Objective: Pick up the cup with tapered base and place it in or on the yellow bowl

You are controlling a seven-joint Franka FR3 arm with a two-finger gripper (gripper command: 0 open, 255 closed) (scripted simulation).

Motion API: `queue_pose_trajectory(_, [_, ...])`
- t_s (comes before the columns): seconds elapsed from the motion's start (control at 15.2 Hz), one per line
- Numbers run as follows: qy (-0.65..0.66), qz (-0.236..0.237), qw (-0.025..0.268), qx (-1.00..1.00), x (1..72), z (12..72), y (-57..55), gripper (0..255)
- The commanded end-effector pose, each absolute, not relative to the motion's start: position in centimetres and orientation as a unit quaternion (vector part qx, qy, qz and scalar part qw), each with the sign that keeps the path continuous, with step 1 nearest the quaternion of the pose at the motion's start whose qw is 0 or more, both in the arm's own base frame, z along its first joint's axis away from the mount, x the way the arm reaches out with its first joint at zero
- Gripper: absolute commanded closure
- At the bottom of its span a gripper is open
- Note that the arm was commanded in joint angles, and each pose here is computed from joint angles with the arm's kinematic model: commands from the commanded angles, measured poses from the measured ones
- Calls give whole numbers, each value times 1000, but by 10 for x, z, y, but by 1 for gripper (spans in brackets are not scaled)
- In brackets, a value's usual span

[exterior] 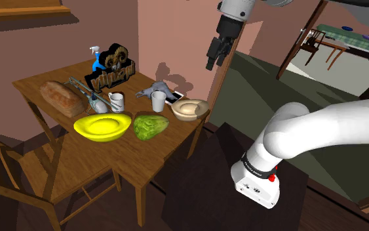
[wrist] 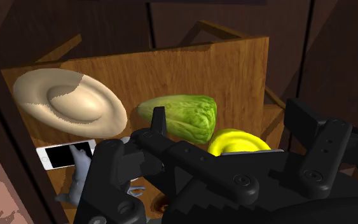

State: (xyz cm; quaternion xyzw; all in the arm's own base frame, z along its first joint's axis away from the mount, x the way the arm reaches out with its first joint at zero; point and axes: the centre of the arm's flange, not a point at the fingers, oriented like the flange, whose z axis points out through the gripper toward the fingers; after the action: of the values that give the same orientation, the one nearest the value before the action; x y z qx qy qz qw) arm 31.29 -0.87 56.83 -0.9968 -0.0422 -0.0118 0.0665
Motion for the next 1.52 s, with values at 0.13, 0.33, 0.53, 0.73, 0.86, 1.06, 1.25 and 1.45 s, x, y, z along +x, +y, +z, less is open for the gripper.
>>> queue_pose_trajectory(0.13, [-43, -11, 66, -997, 331, 550, -16, 0])
queue_pose_trajectory(0.33, [-44, -10, 65, -997, 357, 523, -27, 0])
queue_pose_trajectory(0.53, [-46, -9, 63, -997, 384, 495, -37, 0])
queue_pose_trajectory(0.73, [-47, -8, 62, -997, 411, 468, -48, 0])
queue_pose_trajectory(0.86, [-48, -7, 61, -997, 429, 450, -55, 0])
queue_pose_trajectory(1.06, [-49, -6, 60, -997, 455, 422, -66, 0])
queue_pose_trajectory(1.25, [-51, -5, 59, -997, 482, 395, -77, 0])
queue_pose_trajectory(1.45, [-52, -3, 58, -997, 509, 368, -87, 0])
